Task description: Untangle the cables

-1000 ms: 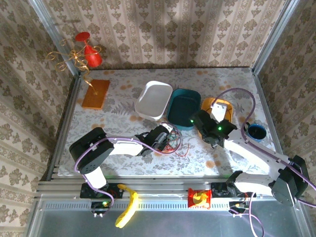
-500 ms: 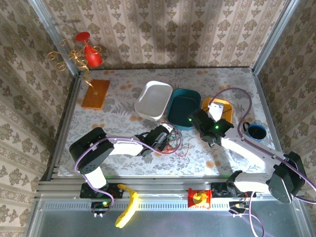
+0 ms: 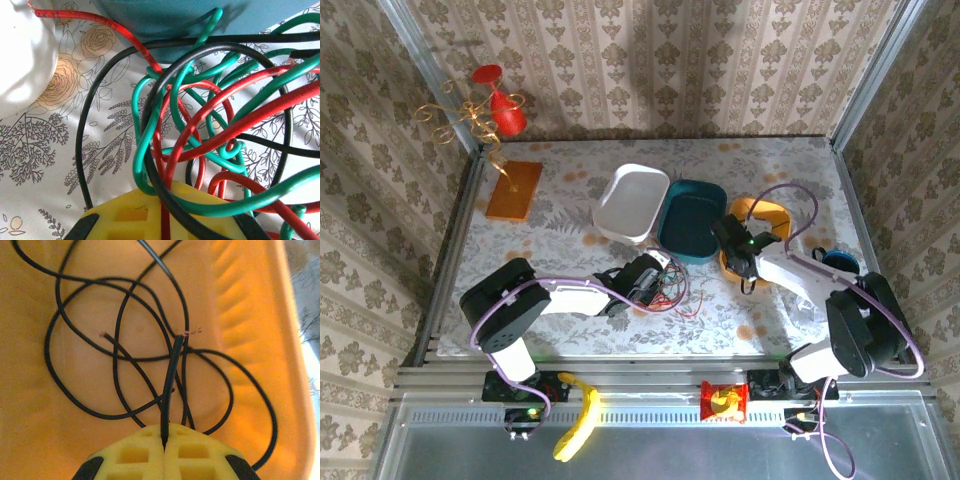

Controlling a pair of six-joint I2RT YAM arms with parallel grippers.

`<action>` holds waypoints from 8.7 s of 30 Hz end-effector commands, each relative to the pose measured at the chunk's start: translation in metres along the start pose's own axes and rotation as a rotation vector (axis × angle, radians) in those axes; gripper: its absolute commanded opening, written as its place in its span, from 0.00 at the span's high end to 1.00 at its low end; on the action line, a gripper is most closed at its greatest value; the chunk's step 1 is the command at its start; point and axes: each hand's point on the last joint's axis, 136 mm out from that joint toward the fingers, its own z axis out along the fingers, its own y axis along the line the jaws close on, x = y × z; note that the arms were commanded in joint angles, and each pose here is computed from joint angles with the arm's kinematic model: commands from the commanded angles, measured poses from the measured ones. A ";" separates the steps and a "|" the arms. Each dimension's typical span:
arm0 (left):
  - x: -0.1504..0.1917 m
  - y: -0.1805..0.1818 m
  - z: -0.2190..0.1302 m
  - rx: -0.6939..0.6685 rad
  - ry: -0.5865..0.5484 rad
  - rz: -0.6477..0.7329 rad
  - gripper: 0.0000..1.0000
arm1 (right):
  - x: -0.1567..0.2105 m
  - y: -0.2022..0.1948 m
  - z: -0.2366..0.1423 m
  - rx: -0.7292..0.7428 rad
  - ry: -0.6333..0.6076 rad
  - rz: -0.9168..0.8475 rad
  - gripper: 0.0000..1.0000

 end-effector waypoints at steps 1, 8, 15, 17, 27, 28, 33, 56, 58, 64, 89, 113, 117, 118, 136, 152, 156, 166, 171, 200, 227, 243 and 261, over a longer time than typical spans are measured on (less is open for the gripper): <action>0.034 -0.007 -0.003 0.029 0.107 0.050 0.89 | -0.011 0.014 0.000 -0.048 0.009 0.009 0.95; 0.032 -0.006 -0.004 0.027 0.101 0.044 0.89 | -0.035 0.011 -0.018 -0.058 -0.063 0.019 0.57; 0.024 -0.006 -0.008 0.027 0.070 0.043 0.89 | -0.057 -0.008 -0.054 -0.084 -0.179 0.054 0.55; 0.021 -0.006 -0.009 0.031 0.059 0.042 0.89 | -0.061 -0.007 -0.067 -0.125 -0.216 0.039 0.54; 0.017 -0.008 -0.011 0.049 0.045 0.039 0.89 | -0.052 0.000 -0.056 -0.172 -0.185 0.010 0.52; 0.017 -0.008 -0.011 0.048 0.045 0.039 0.89 | -0.051 0.001 -0.054 -0.173 -0.175 0.010 0.52; 0.016 -0.008 -0.014 0.058 0.030 0.033 0.89 | -0.048 0.045 -0.073 -0.364 -0.201 -0.127 0.56; 0.007 -0.008 -0.035 0.207 -0.021 -0.025 0.61 | 0.080 0.137 -0.083 -0.818 0.200 -0.501 0.70; 0.007 -0.008 -0.034 0.207 -0.017 -0.024 0.60 | 0.081 0.132 -0.074 -0.782 0.210 -0.487 0.72; 0.008 -0.009 -0.028 0.201 -0.005 -0.024 0.61 | 0.089 0.127 -0.060 -0.747 0.243 -0.485 0.73; 0.027 -0.013 -0.007 0.188 0.051 -0.022 0.92 | 0.091 0.140 -0.049 -0.767 0.245 -0.436 0.85; 0.042 -0.003 -0.007 0.143 0.079 -0.044 1.00 | -0.082 -0.013 -0.161 -0.398 -0.466 0.073 1.00; 0.043 -0.002 -0.007 0.139 0.083 -0.043 1.00 | -0.108 -0.051 -0.192 -0.343 -0.585 0.159 1.00; 0.044 -0.001 -0.007 0.137 0.086 -0.045 1.00 | -0.114 -0.060 -0.200 -0.334 -0.614 0.176 1.00; 0.048 0.005 -0.007 0.109 0.095 -0.044 1.00 | -0.191 -0.153 -0.320 -0.253 -0.949 0.339 1.00; 0.042 0.009 -0.006 0.096 0.081 -0.049 1.00 | -0.214 -0.130 -0.307 -0.273 -0.918 0.278 1.00; 0.044 0.010 -0.007 0.095 0.082 -0.049 1.00 | -0.216 -0.116 -0.298 -0.290 -0.893 0.227 1.00; 0.045 0.009 -0.006 0.099 0.085 -0.057 1.00 | -0.174 -0.067 -0.206 -0.302 -0.643 0.117 1.00; 0.044 0.009 -0.007 0.100 0.083 -0.056 1.00 | -0.149 -0.063 -0.172 -0.285 -0.562 0.150 1.00; 0.044 0.004 -0.004 0.112 0.094 -0.054 1.00 | -0.201 -0.122 -0.286 -0.346 -0.876 0.357 1.00; 0.046 0.005 -0.005 0.108 0.092 -0.055 1.00 | -0.146 -0.069 -0.135 -0.192 -0.508 0.233 1.00; 0.045 0.007 -0.008 0.105 0.098 -0.040 1.00 | -0.094 -0.070 -0.048 0.034 -0.302 0.257 1.00; 0.048 0.008 -0.009 0.102 0.110 -0.037 1.00 | -0.052 -0.100 -0.002 0.213 -0.143 0.358 1.00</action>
